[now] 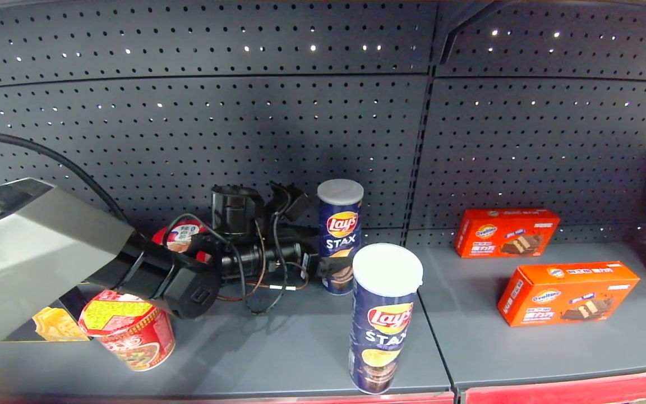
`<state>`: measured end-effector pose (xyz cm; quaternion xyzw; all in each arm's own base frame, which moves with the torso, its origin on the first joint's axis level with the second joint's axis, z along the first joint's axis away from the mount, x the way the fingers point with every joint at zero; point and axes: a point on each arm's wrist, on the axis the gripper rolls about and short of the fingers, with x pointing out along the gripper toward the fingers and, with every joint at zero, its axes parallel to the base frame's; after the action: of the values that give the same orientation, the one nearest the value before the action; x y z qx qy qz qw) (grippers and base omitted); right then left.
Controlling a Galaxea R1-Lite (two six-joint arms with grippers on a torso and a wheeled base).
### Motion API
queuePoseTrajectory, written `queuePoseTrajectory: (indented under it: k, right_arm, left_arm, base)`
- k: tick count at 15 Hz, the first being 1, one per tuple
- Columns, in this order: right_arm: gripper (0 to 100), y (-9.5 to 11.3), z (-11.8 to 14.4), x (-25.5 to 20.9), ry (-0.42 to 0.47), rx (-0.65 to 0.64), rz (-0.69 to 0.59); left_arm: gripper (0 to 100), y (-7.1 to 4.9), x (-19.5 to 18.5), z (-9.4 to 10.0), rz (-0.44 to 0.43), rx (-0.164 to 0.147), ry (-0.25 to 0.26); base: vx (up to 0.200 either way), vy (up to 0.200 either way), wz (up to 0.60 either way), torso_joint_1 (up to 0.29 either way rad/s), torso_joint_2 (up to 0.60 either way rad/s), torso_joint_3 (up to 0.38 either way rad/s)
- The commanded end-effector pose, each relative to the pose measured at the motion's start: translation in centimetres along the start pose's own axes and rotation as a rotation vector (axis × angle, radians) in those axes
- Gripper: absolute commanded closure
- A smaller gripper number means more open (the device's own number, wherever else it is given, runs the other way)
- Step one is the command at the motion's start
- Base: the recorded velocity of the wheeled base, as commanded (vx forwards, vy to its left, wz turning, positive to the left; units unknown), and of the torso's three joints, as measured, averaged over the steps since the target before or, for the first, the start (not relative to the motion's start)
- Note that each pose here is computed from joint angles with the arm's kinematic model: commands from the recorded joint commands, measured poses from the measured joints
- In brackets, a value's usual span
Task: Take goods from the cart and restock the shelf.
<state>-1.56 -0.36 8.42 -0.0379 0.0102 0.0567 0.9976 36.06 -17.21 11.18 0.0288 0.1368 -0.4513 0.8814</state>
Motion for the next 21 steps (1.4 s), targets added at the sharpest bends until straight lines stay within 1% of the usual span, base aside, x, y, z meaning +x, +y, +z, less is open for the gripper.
queuePoseTrajectory:
  k: [1,2,5,6,8,11,12,14,15,16,18,19,21]
  right_arm:
    - [0,0.0,0.0,0.0,0.001,0.000,0.001]
    - [0,0.0,0.0,0.0,0.001,0.000,0.001]
    - [0,0.0,0.0,0.0,0.001,0.000,0.001]
    - [0,0.0,0.0,0.0,0.001,0.000,0.001]
    - [0,0.0,0.0,0.0,0.001,0.000,0.001]
    - [0,0.0,0.0,0.0,0.001,0.000,0.003]
    - [0,0.0,0.0,0.0,0.001,0.000,0.003]
    - [0,0.0,0.0,0.0,0.001,0.000,0.004]
    - [0,0.0,0.0,0.0,0.001,0.000,0.012]
    - [0,0.1,0.0,0.0,0.001,-0.002,0.027]
    - [0,0.1,0.0,0.0,-0.001,-0.006,0.035]
    - [0,0.1,0.0,0.0,0.000,-0.006,0.033]
    - [0,0.1,0.0,0.0,0.000,-0.006,0.033]
  left_arm:
    - [0,-0.4,-1.2,0.3,0.006,0.002,-0.007]
    - [0,-0.5,-1.5,0.1,0.009,0.002,-0.005]
    - [0,-1.5,-3.3,-0.1,0.015,-0.001,-0.012]
    - [0,-1.8,-4.0,0.2,0.019,0.005,-0.020]
    - [0,-2.0,-5.2,0.8,0.031,0.014,-0.038]
    - [0,-2.9,-7.2,1.5,0.049,0.019,-0.055]
    - [0,-3.5,-8.4,1.7,0.060,0.019,-0.061]
    - [0,-3.8,-9.8,1.9,0.114,0.021,-0.069]
    - [0,-4.3,-10.9,2.8,0.152,0.031,-0.100]
    - [0,-4.7,-11.9,3.8,0.194,0.023,-0.139]
    - [0,-5.6,-14.0,5.6,0.274,-0.015,-0.222]
    - [0,-6.1,-15.1,6.2,0.301,-0.025,-0.259]
    - [0,-7.4,-17.7,7.5,0.384,-0.013,-0.335]
  base:
    - [0.000,0.000,0.00,0.000,0.00,0.000]
    - [0.000,0.000,0.00,0.000,0.00,0.000]
    - [0.000,0.000,0.00,0.000,0.00,0.000]
    - [0.000,0.000,0.00,0.000,0.00,0.000]
    - [0.000,0.000,0.00,0.000,0.00,0.000]
    - [0.000,0.000,0.00,0.000,0.00,0.000]
    - [0.000,0.000,0.00,0.000,0.00,0.000]
    - [0.000,0.000,0.00,0.000,0.00,0.000]
    - [0.000,0.000,0.00,0.000,0.00,0.000]
    - [0.000,0.000,0.00,0.000,0.00,0.000]
    - [0.000,0.000,0.00,0.000,0.00,0.000]
    - [0.000,0.000,0.00,0.000,0.00,0.000]
    - [0.000,0.000,0.00,0.000,0.00,0.000]
